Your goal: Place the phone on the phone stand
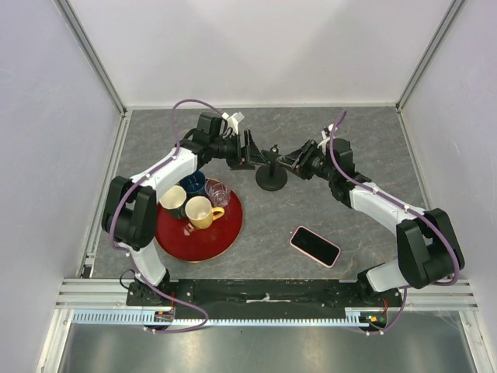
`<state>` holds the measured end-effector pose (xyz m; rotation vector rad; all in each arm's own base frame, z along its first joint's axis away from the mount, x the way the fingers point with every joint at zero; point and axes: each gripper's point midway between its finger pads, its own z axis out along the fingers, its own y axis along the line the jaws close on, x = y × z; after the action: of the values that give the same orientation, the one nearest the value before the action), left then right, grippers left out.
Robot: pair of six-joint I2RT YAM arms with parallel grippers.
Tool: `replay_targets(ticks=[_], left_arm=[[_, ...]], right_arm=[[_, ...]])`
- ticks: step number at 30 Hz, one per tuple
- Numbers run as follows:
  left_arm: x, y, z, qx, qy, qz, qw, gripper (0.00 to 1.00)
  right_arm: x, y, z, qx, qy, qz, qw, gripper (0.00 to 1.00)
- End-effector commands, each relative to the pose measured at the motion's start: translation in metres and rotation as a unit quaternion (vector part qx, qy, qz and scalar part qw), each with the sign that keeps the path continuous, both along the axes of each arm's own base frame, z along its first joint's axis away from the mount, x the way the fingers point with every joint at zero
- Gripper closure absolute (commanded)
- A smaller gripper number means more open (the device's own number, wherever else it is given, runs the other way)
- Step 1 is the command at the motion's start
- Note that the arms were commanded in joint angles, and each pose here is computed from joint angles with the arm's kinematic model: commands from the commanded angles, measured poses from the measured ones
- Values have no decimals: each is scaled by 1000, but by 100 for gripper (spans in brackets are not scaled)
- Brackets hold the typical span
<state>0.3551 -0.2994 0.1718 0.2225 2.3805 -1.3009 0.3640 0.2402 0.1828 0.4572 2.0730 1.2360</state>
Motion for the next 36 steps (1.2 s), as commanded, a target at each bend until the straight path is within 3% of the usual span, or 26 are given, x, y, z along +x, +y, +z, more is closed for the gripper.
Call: replay_targets(ticks=[1,8,13,14,16,18,20,30,32,33,36], left_arm=[[26,-9,18,-14,-54,-8,998,25],[22,-19,16,-48,-44,-30,997,26],[20,-16,13,-41,-31,-15,999,55],[20,-15,10,-39,-26,-12,999,65],[19,-15,2,-32,-12,-10,999,73],[19,-13,-7,-20,8,-3,1000,90],[20,-13,-17,-10,23,2,1000,98],[19,-14,-34,18,41,13,999,98],[18,-15,-38,19,48,15,999,98],[19,-15,-41,20,54,15,998,98],[19,-17,-47,13,67,24,997,98]], right_arm=[[-5,5,24,-1,-43,36,998,100],[-6,8,28,0,-53,48,997,100],[-2,6,32,-6,-59,39,997,100],[-1,5,30,-10,-57,38,998,100],[3,5,34,-13,-63,37,997,100],[7,5,41,-14,-71,34,997,100],[10,5,44,-14,-75,31,997,100],[17,4,42,-11,-72,33,997,100],[15,-1,46,-19,-83,27,996,94],[13,-5,44,-22,-82,25,996,79],[8,-16,48,-33,-94,15,995,49]])
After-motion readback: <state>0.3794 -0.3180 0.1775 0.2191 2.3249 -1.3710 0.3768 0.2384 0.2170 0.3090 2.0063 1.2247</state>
